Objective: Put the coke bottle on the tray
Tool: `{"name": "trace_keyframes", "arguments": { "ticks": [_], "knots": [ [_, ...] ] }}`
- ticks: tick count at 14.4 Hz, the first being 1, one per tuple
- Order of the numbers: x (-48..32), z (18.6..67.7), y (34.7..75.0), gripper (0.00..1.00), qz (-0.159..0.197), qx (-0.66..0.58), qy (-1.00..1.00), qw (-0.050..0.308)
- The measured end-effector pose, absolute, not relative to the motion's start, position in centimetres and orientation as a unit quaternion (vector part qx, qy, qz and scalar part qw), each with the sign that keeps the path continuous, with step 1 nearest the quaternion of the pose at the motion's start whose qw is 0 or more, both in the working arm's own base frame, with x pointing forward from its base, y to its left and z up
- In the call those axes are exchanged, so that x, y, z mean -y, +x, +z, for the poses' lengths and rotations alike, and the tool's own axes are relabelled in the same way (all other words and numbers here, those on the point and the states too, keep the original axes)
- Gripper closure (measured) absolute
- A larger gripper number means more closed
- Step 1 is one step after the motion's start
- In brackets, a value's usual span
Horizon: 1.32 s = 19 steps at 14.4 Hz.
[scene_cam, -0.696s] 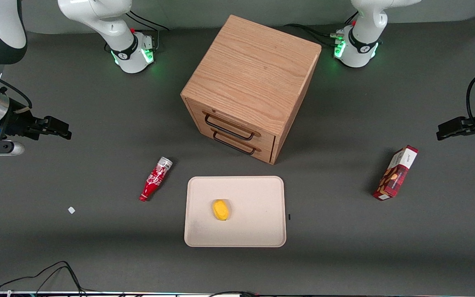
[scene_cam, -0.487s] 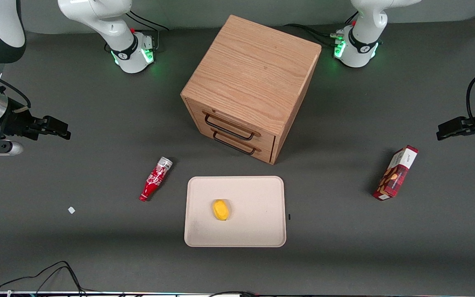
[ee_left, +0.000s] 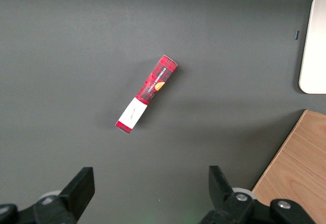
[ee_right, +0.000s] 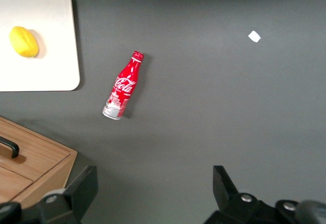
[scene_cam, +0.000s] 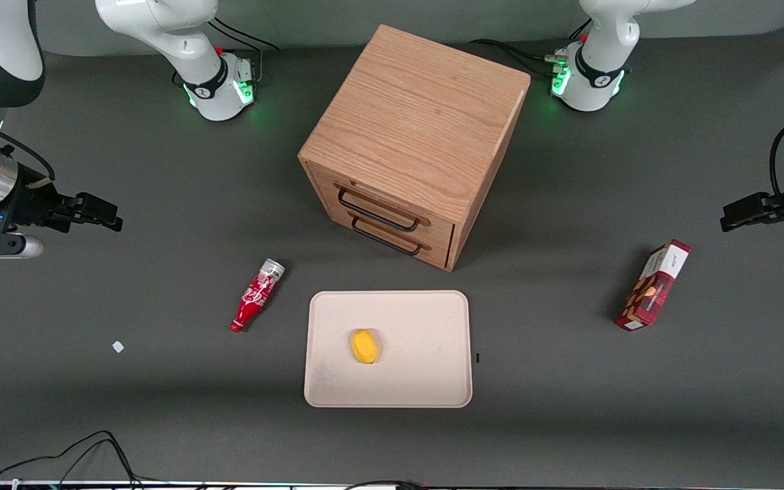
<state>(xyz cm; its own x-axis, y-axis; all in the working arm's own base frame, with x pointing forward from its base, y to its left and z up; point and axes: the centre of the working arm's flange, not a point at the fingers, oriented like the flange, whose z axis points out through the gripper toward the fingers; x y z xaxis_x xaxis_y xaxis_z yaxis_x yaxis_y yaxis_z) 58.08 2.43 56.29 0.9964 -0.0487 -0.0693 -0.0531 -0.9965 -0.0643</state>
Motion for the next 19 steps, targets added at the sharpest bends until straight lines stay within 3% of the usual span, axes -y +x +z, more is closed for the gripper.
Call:
{"name": "trace_keyframes", "arguments": {
  "ticks": [5,14,19],
  "knots": [
    [-3.7,52.2,59.7,0.0,0.064,-0.053,-0.996,0.03],
    [-14.2,43.1,61.7,0.0,0.046,-0.188,-0.981,0.015],
    [-15.6,34.4,61.4,0.0,0.017,-0.209,-0.978,0.006]
  ]
}}
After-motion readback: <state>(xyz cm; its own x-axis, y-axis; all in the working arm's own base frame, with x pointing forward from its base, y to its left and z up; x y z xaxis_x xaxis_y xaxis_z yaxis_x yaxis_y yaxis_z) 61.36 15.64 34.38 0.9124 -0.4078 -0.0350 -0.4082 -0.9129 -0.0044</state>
